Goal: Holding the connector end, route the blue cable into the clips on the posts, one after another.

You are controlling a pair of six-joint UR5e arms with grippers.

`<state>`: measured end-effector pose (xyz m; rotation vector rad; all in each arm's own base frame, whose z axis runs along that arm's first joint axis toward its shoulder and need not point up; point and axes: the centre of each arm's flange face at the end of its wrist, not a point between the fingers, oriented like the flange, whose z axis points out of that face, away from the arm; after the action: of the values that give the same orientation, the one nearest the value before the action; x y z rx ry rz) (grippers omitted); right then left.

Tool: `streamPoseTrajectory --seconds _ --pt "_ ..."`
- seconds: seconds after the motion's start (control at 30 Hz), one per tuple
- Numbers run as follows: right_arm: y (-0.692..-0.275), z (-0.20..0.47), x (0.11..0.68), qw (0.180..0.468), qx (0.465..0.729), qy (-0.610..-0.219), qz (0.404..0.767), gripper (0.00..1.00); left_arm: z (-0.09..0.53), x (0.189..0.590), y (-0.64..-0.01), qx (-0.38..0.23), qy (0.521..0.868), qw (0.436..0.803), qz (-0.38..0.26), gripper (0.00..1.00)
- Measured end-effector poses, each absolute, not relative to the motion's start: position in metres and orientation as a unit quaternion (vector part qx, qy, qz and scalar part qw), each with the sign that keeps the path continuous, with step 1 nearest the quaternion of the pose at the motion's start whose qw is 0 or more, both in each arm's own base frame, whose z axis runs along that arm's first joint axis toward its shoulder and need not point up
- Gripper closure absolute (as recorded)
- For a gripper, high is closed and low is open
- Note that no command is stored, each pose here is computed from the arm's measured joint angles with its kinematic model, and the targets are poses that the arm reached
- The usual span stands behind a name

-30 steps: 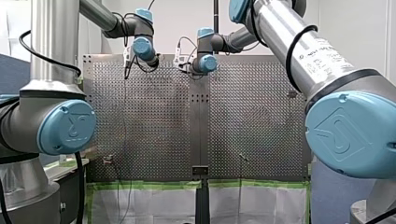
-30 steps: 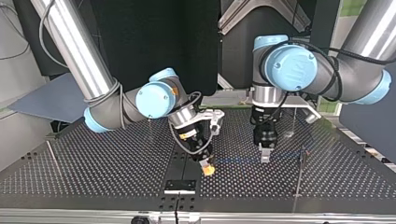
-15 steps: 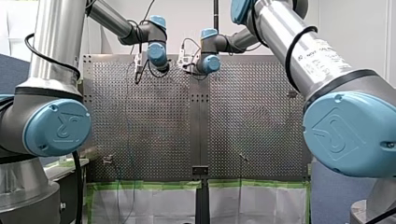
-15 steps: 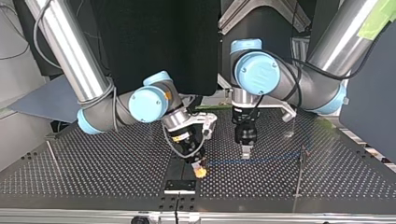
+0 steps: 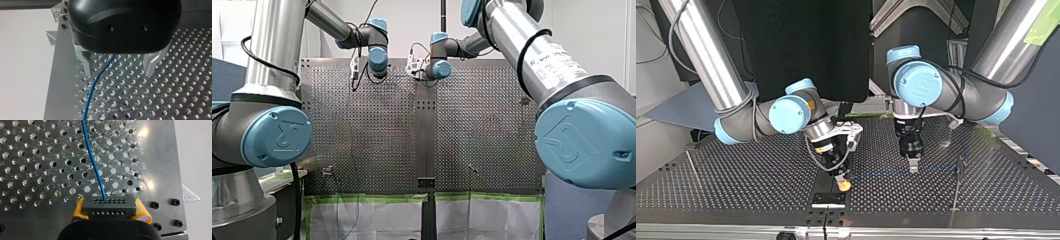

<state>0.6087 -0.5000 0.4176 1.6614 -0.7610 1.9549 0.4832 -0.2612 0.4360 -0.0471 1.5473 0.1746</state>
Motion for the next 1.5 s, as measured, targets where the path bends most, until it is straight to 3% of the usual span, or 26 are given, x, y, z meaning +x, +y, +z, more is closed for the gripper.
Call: streamPoseTrajectory --seconds 0.63,1.17,1.5 --pt "-0.491 0.416 0.613 0.229 0.615 -0.273 0.704 1.00 0.436 0.498 -0.230 -0.046 0.696 0.709 0.104 0.00" --pt "-0.485 0.395 0.601 0.228 0.660 -0.288 0.656 1.00 0.439 0.504 -0.226 -0.041 0.689 0.717 0.097 0.00" --pt "-0.480 0.420 0.591 0.241 0.650 -0.285 0.662 1.00 0.440 0.505 -0.225 -0.040 0.687 0.720 0.096 0.00"
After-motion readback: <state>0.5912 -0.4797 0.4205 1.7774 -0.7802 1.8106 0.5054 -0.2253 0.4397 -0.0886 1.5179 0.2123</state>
